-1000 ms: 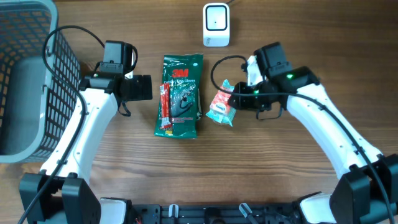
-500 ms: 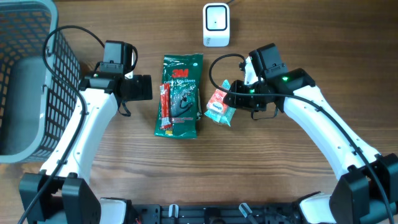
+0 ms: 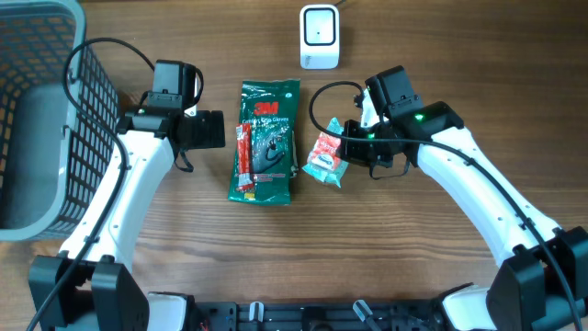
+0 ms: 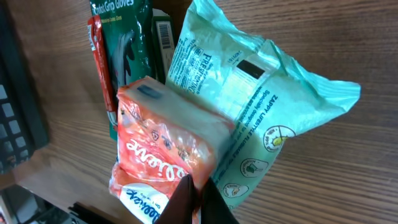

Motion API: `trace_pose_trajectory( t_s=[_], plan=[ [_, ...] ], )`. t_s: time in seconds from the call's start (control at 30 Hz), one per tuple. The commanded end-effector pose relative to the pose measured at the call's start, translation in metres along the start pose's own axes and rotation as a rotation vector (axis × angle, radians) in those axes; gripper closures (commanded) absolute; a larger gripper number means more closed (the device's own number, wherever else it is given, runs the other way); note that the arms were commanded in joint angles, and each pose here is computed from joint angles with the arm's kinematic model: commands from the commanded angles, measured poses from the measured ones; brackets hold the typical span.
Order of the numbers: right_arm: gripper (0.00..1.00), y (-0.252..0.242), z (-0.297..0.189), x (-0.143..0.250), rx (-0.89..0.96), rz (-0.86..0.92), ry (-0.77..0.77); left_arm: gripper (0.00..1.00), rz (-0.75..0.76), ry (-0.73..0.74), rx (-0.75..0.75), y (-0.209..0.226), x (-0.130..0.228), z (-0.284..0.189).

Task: Scan the item barcode
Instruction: 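Carry the red tissue pack right and set it on the table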

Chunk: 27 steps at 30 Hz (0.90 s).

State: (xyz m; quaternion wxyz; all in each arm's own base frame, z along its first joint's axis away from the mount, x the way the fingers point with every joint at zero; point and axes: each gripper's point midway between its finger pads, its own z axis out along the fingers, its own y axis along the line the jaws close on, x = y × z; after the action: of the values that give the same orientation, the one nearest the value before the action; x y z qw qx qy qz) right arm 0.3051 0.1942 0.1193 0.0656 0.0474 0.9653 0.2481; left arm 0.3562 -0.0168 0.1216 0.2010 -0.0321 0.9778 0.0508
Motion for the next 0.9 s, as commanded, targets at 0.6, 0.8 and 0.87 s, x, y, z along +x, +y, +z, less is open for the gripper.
trace_pose_trajectory(
  t_s=[0.6,0.8,0.87],
  plan=[
    [0.96,-0.045,-0.042,-0.018,0.16,-0.073,-0.138,0.0,0.004,0.002,-0.007,0.003,0.002,0.0],
    [0.96,-0.088,-0.056,-0.021,0.312,-0.01,-0.15,0.0,0.004,0.002,-0.007,0.003,0.002,0.0],
    [0.96,-0.101,-0.058,-0.016,0.341,-0.027,-0.111,0.0,0.004,0.002,-0.008,0.003,0.002,0.0]
  ],
)
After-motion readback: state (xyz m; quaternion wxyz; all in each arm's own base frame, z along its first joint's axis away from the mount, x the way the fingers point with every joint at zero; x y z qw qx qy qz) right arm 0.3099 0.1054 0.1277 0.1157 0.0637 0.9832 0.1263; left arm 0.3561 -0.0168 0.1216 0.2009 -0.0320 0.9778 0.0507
